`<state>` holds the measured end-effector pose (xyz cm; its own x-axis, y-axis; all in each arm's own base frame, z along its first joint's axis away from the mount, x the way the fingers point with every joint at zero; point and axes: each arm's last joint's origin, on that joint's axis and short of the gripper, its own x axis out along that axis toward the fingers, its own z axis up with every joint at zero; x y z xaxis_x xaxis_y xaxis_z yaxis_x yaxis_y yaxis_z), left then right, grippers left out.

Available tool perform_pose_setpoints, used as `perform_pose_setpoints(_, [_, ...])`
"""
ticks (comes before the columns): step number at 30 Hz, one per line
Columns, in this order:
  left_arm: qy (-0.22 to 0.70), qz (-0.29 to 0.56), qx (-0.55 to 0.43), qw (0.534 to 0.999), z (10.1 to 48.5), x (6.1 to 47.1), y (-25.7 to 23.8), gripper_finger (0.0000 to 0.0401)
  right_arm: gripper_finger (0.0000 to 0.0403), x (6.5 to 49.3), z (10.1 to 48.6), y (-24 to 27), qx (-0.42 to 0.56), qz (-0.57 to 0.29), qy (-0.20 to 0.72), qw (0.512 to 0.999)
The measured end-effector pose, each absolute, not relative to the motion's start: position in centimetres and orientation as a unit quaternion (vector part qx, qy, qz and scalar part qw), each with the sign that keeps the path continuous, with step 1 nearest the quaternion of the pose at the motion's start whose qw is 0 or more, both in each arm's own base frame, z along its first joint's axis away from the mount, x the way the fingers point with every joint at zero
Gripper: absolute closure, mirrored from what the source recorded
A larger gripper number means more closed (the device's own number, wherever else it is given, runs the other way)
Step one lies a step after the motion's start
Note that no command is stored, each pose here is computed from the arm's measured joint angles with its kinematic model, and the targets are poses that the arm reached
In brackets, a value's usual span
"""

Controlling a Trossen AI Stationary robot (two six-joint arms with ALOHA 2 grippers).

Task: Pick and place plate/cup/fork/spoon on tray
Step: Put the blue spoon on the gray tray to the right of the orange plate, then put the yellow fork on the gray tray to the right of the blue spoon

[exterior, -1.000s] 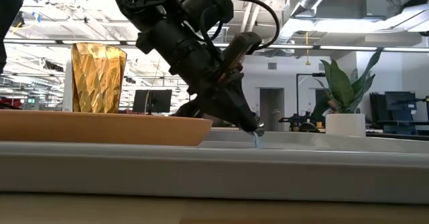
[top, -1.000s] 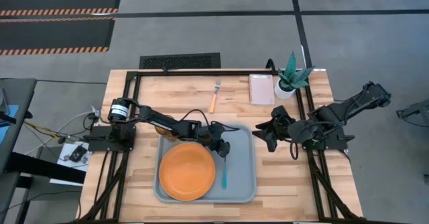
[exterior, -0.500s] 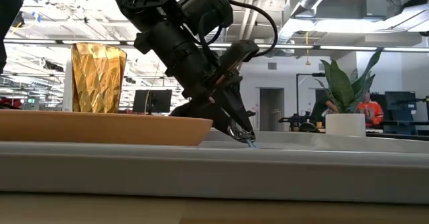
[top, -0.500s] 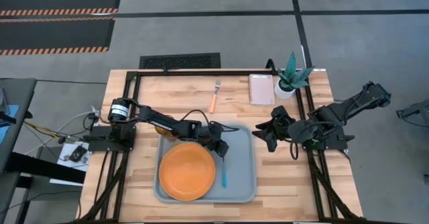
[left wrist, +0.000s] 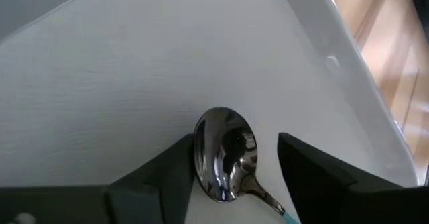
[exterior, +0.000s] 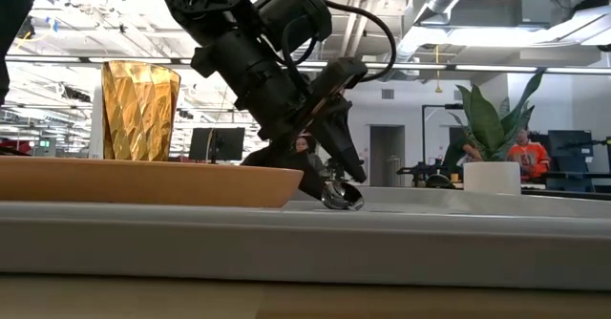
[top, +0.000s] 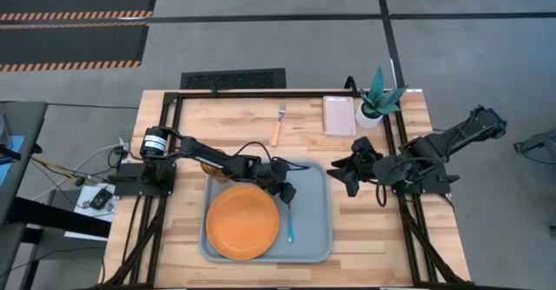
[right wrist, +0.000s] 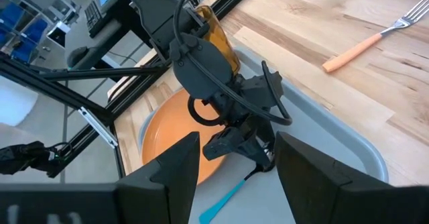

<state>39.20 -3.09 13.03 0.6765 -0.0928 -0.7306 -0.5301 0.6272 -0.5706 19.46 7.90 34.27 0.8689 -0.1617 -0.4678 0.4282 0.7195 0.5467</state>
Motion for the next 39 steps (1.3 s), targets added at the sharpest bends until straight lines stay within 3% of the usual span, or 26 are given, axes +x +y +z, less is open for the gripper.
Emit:
perform_pose_setpoints(9, [0.384, 0.131, -0.397, 0.824, 13.7, 39.7, -2.2, 0.0167, 0.0188, 19.5, 34.3, 7.9, 0.338, -0.161, 0.199, 0.906])
perform_pose_setpoints(21, [0.402, 0.135, -0.356, 0.833, 16.3, 41.0, 0.2, 0.0165, 0.0188, 19.5, 34.3, 7.9, 0.33, -0.158, 0.201, 0.908])
perform_pose_setpoints(27, [0.415, 0.197, -0.347, 0.818, 17.7, 40.7, 2.6, 0.0165, 0.0188, 19.4, 34.2, 7.9, 0.328, -0.16, 0.201, 0.909])
perform_pose_setpoints(34, [0.351, 0.31, -0.318, 0.824, 21.2, 39.0, 6.3, 0.0165, 0.0188, 19.3, 33.9, 7.5, 0.332, -0.189, 0.205, 0.901])
perform_pose_setpoints(39, [0.323, 0.366, -0.314, 0.814, 21.5, 38.0, 11.0, 0.0165, 0.0188, 19.2, 33.7, 7.1, 0.335, -0.206, 0.212, 0.894])
